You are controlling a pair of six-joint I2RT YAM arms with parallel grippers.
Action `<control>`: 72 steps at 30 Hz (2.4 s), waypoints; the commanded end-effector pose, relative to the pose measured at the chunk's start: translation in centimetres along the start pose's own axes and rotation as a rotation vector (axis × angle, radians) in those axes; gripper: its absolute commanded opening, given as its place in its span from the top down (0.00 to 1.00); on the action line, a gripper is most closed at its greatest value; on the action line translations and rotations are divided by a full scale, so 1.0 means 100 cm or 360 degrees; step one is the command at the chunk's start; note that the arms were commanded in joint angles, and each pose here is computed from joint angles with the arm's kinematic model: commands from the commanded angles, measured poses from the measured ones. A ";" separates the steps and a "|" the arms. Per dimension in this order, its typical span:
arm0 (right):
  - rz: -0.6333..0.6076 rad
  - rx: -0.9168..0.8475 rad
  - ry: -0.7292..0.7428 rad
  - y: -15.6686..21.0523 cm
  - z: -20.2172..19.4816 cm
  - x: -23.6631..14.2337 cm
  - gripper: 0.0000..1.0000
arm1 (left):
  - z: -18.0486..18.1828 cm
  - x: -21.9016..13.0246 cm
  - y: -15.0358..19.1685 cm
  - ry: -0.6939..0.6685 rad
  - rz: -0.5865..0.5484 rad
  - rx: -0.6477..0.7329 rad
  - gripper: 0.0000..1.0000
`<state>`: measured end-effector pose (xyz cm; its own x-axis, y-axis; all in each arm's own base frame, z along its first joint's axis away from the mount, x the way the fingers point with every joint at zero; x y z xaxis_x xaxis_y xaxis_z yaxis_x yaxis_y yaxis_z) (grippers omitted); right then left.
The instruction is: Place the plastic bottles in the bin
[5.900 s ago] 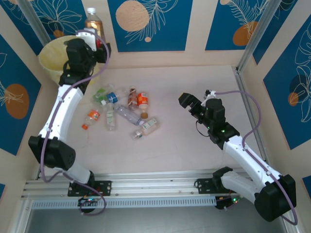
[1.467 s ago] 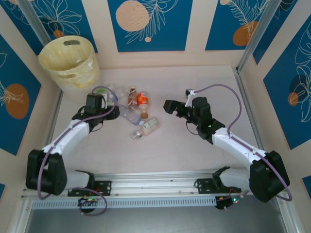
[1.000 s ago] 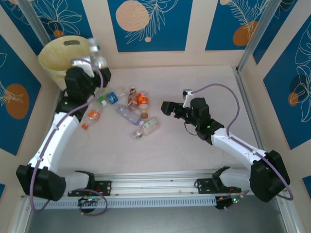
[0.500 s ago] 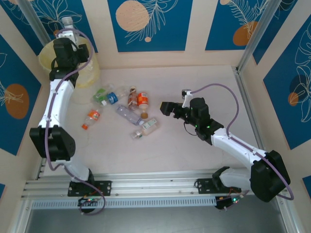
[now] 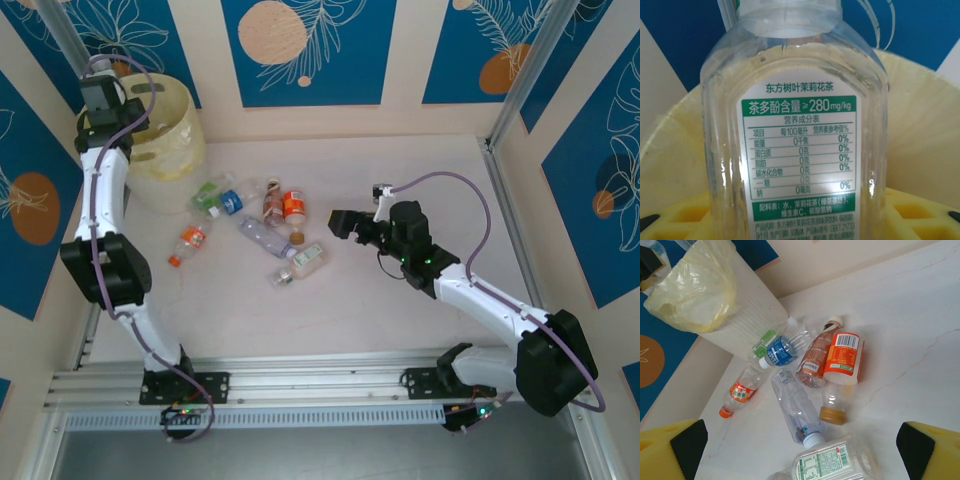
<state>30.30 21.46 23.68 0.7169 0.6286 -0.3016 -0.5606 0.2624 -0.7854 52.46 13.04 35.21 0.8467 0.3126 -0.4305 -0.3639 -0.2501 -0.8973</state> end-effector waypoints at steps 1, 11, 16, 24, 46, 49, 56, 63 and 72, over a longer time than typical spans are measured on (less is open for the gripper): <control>-0.0060 -0.0050 -0.0025 -0.014 0.011 -0.004 0.00 | 0.003 0.011 0.008 0.0001 0.0101 -0.0026 0.43; -0.0059 -0.0078 -0.0013 -0.015 0.010 -0.004 0.01 | 0.002 0.007 0.004 -0.0005 0.0141 -0.0050 0.00; -0.0050 -0.0077 -0.0020 -0.014 0.011 -0.002 0.00 | -0.008 -0.022 -0.013 0.0096 0.0078 -0.0040 0.00; -0.0020 -0.0077 -0.0021 -0.009 0.008 0.003 0.00 | -0.046 -0.078 -0.031 0.0398 -0.0023 -0.0039 0.00; 0.0244 0.0012 0.0203 0.031 -0.016 0.023 0.00 | -0.227 -0.190 0.126 0.1180 0.0312 0.0174 0.00; 0.0291 0.0382 0.0475 0.048 -0.028 0.028 0.00 | -0.218 -0.190 0.153 0.1145 0.0392 0.0143 0.00; 0.0373 0.0742 0.1053 0.088 -0.030 0.044 0.01 | -0.173 -0.184 0.194 0.0867 0.0442 0.0130 0.00; 0.0476 0.0734 0.1329 0.108 -0.018 0.073 0.00 | -0.135 -0.183 0.223 0.0755 0.0370 -0.0020 0.00; 0.0571 0.0770 0.1418 0.133 -0.026 0.093 0.02 | -0.118 -0.178 0.242 0.0679 0.0425 0.0009 0.00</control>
<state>30.47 29.29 8.92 0.4167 0.0651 -0.9067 -0.7926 0.5144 -0.3274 33.06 -10.08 21.94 0.7835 -0.1891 -0.5919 -0.6214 -0.2367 -0.7469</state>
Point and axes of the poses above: each hand's point on the last joint's axis, 136 mm out from that joint toward the fingers, its own x axis out along the fingers, its own z axis along the line the jaws close on, y = z × x, the point moved 3 cm from there along -x, back along the fingers, and after that the axes turned 4 degrees about -x, right-handed, at the moved point
